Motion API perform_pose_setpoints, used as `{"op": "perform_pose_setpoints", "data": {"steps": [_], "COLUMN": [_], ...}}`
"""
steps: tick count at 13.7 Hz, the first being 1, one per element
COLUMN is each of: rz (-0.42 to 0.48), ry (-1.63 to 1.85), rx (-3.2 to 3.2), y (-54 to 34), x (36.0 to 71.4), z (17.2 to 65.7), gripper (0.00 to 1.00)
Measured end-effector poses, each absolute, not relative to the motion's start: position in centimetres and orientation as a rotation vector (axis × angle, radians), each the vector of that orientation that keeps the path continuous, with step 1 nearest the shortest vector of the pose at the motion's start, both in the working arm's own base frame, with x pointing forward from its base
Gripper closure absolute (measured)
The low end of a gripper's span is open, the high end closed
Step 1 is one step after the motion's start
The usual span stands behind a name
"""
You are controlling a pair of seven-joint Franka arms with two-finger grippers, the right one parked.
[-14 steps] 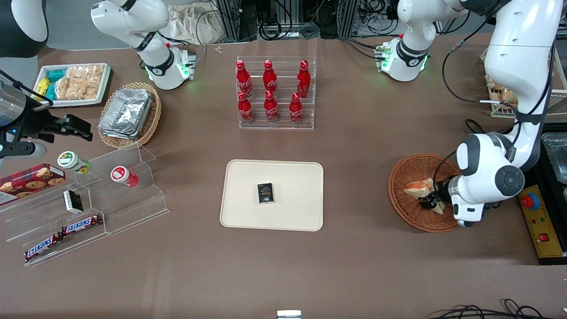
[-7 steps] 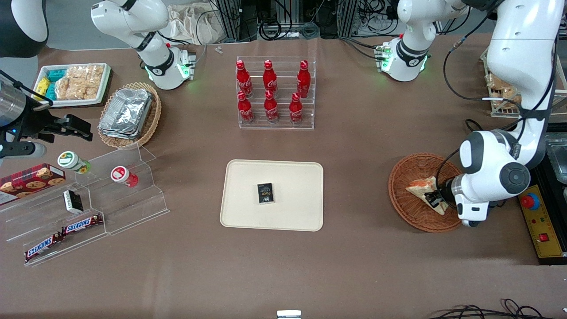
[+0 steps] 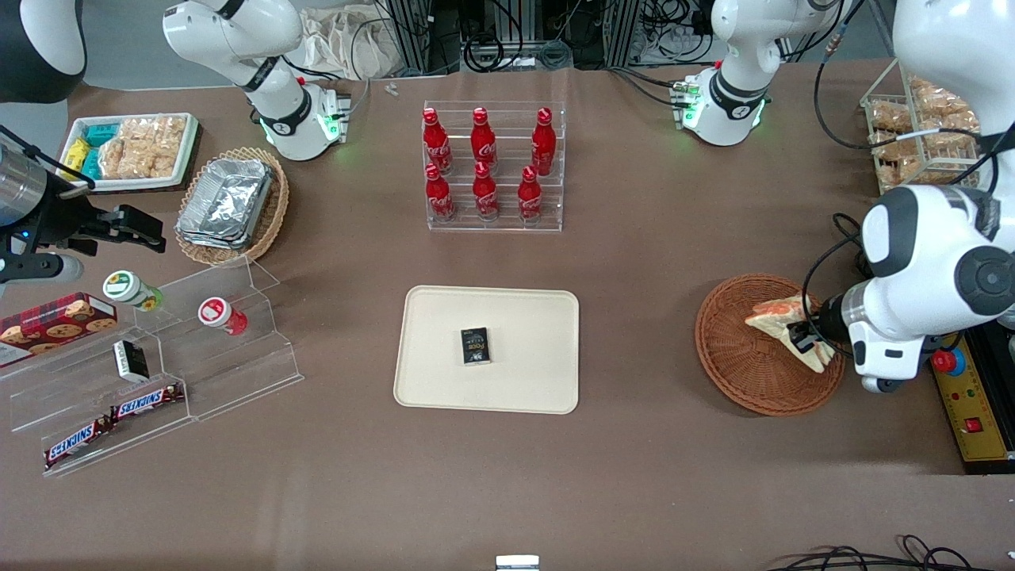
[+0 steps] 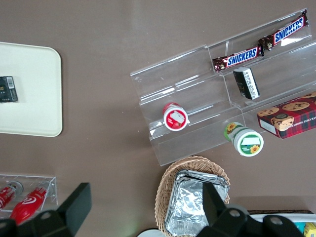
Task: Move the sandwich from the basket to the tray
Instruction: 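Lift the sandwich out of the basket with the left gripper, then carry the held sandwich over to the cream tray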
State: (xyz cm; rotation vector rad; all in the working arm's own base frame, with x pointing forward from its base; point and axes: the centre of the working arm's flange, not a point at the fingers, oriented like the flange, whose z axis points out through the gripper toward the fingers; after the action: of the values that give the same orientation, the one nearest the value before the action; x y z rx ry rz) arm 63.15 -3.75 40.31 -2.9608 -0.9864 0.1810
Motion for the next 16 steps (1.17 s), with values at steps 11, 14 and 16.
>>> {"op": "perform_pose_setpoints", "data": {"steps": [11,14,16], "rz": [0.245,0.218,0.226], "ry": [-0.414,-0.233,-0.099], "rx": [-3.115,-3.165,-3.187], "y": [-9.1,-14.8,-19.4], "x": [62.8,61.6,60.2], "z": [50.7,52.3,52.6], "gripper": [0.85,0.85,0.85]}}
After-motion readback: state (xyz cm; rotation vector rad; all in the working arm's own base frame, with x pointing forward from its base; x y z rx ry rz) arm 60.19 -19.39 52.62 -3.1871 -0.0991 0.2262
